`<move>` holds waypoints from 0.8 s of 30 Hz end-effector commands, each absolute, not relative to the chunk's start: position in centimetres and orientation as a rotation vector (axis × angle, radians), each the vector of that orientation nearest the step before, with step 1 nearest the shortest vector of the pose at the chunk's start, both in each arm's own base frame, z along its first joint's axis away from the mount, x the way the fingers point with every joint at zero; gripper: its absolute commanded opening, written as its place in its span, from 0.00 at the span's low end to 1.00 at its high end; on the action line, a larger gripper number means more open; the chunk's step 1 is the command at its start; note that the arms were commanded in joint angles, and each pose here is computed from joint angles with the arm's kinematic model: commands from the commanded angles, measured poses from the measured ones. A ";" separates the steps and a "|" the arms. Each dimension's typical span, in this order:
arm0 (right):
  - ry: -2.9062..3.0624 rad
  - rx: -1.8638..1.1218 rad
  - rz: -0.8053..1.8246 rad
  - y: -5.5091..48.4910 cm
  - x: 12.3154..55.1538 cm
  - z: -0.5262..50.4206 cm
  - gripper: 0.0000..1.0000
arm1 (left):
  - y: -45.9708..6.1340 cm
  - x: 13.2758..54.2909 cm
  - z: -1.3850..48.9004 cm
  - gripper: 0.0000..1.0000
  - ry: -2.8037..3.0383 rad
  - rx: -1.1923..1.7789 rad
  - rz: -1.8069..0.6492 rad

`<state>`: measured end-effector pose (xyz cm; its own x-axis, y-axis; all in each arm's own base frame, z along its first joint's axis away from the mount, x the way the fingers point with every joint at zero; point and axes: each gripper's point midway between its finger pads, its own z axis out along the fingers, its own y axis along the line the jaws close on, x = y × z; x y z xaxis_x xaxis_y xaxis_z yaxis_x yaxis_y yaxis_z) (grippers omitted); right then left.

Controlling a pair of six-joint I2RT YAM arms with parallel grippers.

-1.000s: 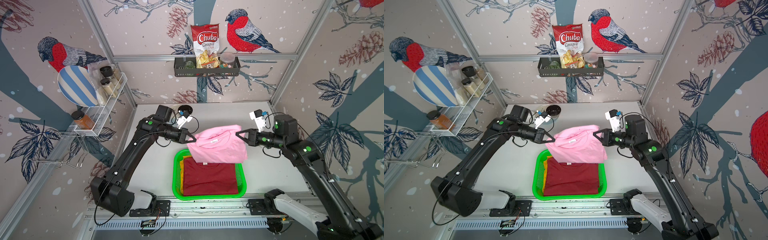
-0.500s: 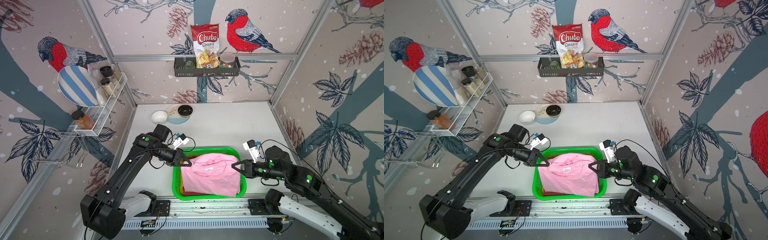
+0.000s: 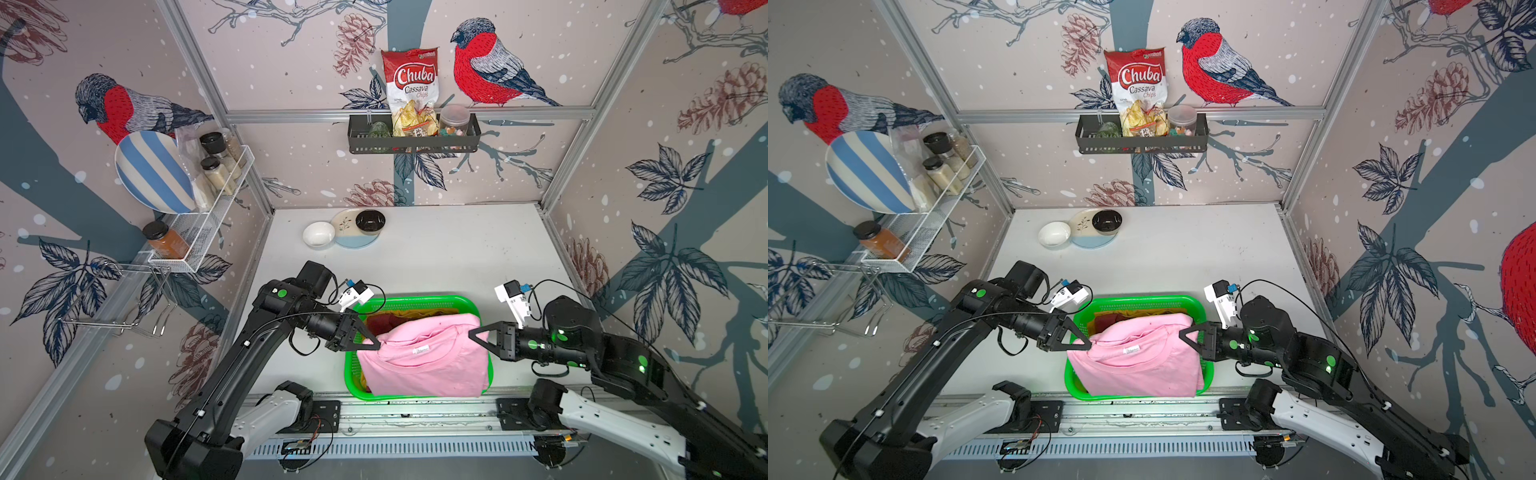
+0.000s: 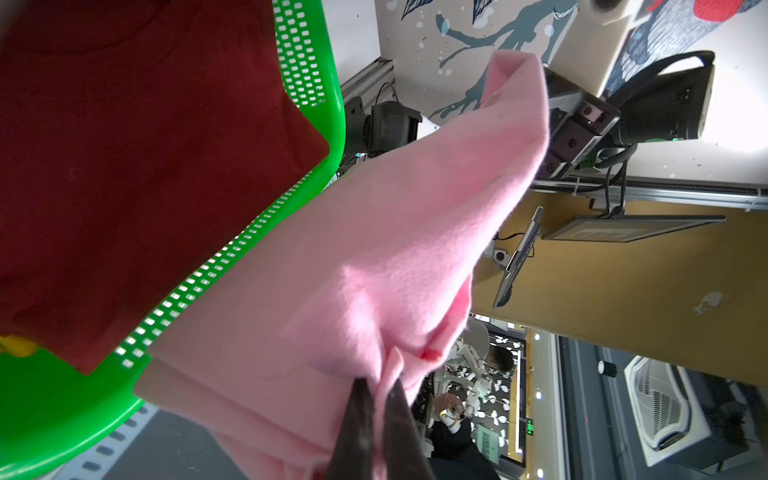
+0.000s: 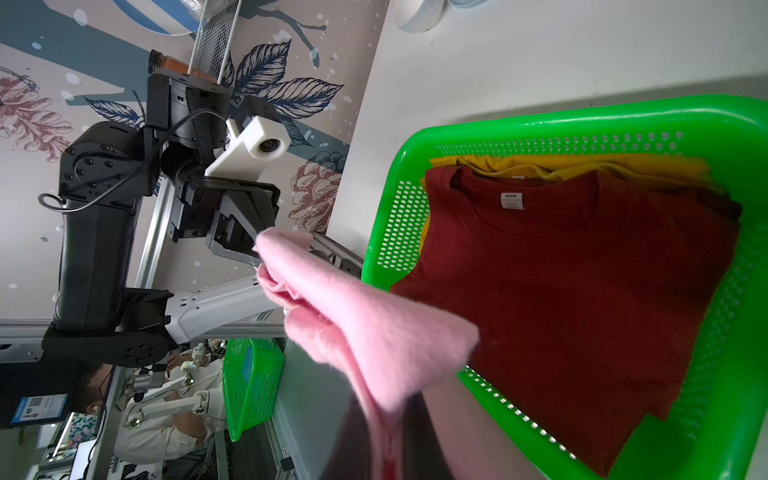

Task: Put the folded t-shirts into the basket
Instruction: Place the T-shirt in the bin.

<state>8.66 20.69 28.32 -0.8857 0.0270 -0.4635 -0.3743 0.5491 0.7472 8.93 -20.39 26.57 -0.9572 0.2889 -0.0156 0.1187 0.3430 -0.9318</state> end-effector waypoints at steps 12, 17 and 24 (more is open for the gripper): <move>2.491 -0.261 1.216 20.8 8.8 23.8 0.00 | -20.3 8.7 24.9 0.00 -2.349 -0.154 1.663; 2.487 -0.199 1.159 20.3 10.6 22.4 0.00 | -20.2 10.1 23.0 0.00 -2.430 -0.120 1.612; 2.445 -0.101 1.173 20.3 14.2 20.7 0.00 | -20.4 14.8 20.4 0.00 -2.655 -0.227 1.571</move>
<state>12.93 19.60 20.20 -0.9286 0.1146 -0.3530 -0.1918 0.6662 0.7207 12.56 -20.43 21.23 -0.9823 0.1705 0.0771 0.0047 0.4345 -0.9007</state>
